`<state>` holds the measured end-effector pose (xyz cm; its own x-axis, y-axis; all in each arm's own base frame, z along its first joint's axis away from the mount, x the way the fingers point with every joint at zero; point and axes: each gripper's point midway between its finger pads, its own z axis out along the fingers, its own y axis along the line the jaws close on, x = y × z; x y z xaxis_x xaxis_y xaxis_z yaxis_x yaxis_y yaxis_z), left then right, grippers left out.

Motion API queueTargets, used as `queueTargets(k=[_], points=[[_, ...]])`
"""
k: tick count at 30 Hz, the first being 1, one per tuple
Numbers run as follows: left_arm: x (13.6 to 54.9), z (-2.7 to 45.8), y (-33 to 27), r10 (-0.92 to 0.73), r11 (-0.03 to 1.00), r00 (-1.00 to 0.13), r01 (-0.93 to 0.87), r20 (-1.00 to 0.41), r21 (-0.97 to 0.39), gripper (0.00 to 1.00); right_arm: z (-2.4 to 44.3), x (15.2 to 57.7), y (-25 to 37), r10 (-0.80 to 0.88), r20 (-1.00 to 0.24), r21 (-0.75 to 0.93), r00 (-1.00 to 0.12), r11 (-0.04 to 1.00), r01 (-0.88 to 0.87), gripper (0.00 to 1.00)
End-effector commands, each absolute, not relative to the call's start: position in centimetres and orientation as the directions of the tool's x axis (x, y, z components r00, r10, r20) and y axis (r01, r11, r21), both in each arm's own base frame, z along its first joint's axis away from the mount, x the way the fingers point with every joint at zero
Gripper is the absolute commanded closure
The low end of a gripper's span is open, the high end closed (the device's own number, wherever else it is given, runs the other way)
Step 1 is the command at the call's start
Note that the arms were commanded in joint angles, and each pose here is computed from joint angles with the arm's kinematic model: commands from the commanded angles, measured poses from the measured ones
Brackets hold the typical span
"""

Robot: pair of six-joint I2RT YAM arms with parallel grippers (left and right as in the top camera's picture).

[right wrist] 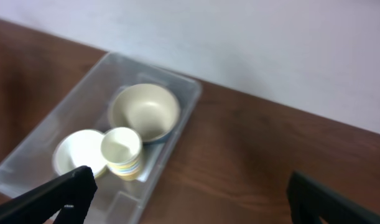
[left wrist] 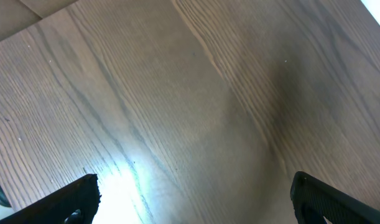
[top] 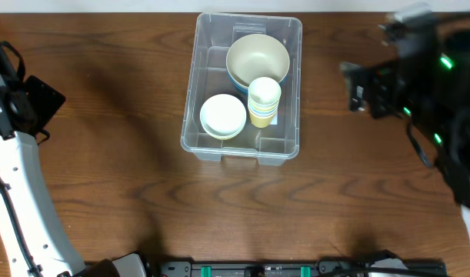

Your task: Pack container

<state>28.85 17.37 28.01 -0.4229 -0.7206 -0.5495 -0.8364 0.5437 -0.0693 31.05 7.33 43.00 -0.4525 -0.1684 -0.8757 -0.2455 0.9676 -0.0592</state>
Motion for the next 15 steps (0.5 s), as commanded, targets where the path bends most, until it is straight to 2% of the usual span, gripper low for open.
queueTargets(k=[1, 4, 15], points=[[28.7, 28.5, 17.7, -0.711, 0.545, -0.423, -0.836, -0.562, -0.06, 0.02, 41.6, 29.7, 4.4, -0.164, -0.886, -0.1, -0.433, 0.981, -0.167, 0.01], [28.7, 28.5, 17.7, -0.711, 0.545, -0.423, -0.836, -0.562, -0.06, 0.02, 38.6, 28.8, 2.3, -0.128, -0.905, -0.096, -0.406, 0.991, -0.098, 0.01], [28.7, 28.5, 17.7, -0.711, 0.545, -0.423, -0.836, -0.562, -0.06, 0.02, 21.6, 24.9, -1.5, -0.028, -0.918, -0.055, -0.397, 0.997, 0.055, 0.01]])
